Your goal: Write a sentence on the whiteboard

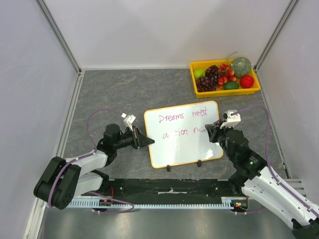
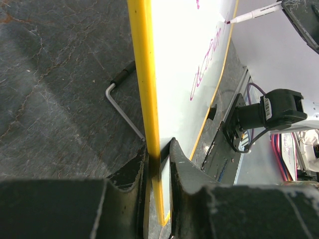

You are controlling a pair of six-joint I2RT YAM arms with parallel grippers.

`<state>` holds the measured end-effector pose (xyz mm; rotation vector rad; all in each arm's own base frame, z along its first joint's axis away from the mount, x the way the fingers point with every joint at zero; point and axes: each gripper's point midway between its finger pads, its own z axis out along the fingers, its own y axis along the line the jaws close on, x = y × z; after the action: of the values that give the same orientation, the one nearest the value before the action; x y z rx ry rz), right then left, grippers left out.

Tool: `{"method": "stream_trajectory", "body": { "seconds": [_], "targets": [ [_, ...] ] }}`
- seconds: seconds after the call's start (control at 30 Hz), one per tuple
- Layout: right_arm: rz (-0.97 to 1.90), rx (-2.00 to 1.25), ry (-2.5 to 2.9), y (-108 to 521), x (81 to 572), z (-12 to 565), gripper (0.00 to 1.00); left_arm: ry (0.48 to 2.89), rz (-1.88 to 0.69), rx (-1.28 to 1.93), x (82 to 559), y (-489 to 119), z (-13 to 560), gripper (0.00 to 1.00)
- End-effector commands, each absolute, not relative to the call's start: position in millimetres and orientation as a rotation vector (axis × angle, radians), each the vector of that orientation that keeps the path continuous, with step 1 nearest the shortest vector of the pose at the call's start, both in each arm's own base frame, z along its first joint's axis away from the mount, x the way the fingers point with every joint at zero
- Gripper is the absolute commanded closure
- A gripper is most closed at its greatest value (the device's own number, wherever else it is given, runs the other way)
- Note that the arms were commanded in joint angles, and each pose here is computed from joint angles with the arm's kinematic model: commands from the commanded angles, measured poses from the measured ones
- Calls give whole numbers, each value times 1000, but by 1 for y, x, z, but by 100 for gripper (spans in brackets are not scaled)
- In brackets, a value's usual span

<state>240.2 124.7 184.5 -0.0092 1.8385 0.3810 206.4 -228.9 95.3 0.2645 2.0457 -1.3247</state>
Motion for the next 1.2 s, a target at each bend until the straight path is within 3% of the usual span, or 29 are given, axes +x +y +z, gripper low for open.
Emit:
{"method": "stream_trajectory", "body": {
  "seconds": [0.0,0.57,1.17],
  "targets": [
    [317,-10,1865,115,240,174,100,2083,-1186,276,216,-219,76,98],
    [305,59,1774,117,259,214,100,2081,-1186,276,216,-219,76,98],
    [403,-10,1832,134,248,194,100,2085,-1184,278,216,-219,75,98]
  ]
}}
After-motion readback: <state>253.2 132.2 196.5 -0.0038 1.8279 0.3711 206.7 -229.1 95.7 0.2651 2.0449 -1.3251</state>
